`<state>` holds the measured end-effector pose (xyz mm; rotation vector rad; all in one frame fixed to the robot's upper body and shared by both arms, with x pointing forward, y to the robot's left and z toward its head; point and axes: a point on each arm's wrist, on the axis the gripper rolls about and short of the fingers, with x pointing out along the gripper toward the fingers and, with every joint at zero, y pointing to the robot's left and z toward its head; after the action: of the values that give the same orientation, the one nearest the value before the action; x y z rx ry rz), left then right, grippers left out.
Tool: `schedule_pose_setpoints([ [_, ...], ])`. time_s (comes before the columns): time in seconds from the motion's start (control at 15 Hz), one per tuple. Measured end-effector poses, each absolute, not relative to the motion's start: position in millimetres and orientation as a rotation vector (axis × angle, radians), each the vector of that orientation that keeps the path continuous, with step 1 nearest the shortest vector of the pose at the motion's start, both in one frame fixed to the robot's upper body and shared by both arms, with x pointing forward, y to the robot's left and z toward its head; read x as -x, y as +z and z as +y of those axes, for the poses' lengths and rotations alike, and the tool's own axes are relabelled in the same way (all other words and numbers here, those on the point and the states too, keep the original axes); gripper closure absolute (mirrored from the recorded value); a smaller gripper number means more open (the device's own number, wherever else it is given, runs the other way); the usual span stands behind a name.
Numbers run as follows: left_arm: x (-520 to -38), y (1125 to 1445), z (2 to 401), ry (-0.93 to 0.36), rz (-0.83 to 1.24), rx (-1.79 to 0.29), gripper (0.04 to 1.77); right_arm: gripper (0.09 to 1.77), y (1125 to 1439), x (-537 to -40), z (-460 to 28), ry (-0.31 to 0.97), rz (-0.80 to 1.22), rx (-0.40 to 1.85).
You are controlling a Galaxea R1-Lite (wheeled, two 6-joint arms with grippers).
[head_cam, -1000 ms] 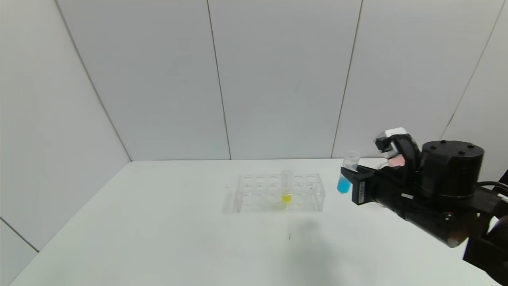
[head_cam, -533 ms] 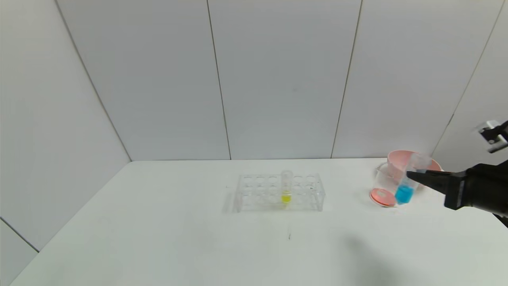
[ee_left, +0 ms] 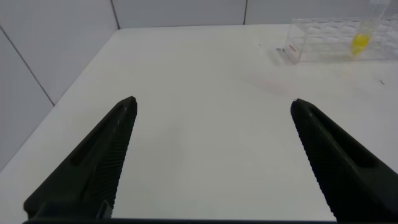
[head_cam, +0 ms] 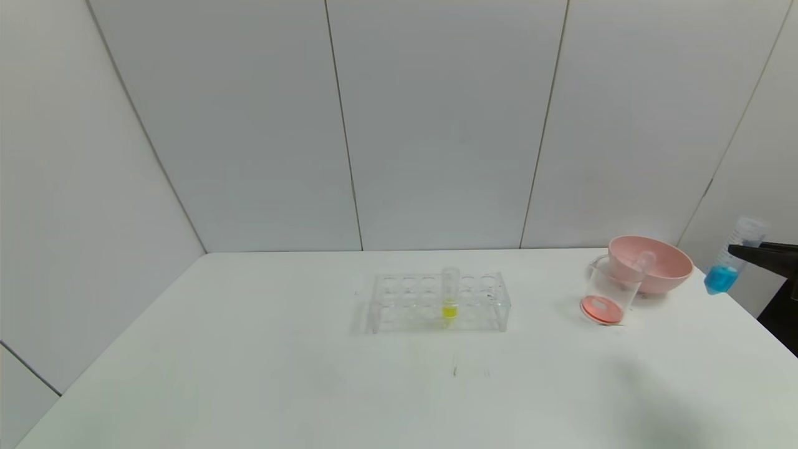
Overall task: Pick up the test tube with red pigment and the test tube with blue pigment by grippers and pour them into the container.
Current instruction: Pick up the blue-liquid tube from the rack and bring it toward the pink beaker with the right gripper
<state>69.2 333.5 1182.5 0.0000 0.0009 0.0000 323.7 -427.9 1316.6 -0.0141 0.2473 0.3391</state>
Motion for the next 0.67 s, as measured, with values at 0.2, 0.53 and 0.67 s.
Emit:
schedule_pose_setpoints([
  [0.2,-69,1183,334,0.0,0.001,0.0,0.05,1.37,1309,-342,-453,0.301,0.26,0.068],
  [0.53,-69,1183,334,0.0,0.001,0.0,0.05,1.37,1298,-374,-468,0.309,0.284,0.048],
  [0.67,-69,1183,334,0.0,0.001,0.0,0.05,1.37,1296,-388,-469,0.315,0.29,0.029],
])
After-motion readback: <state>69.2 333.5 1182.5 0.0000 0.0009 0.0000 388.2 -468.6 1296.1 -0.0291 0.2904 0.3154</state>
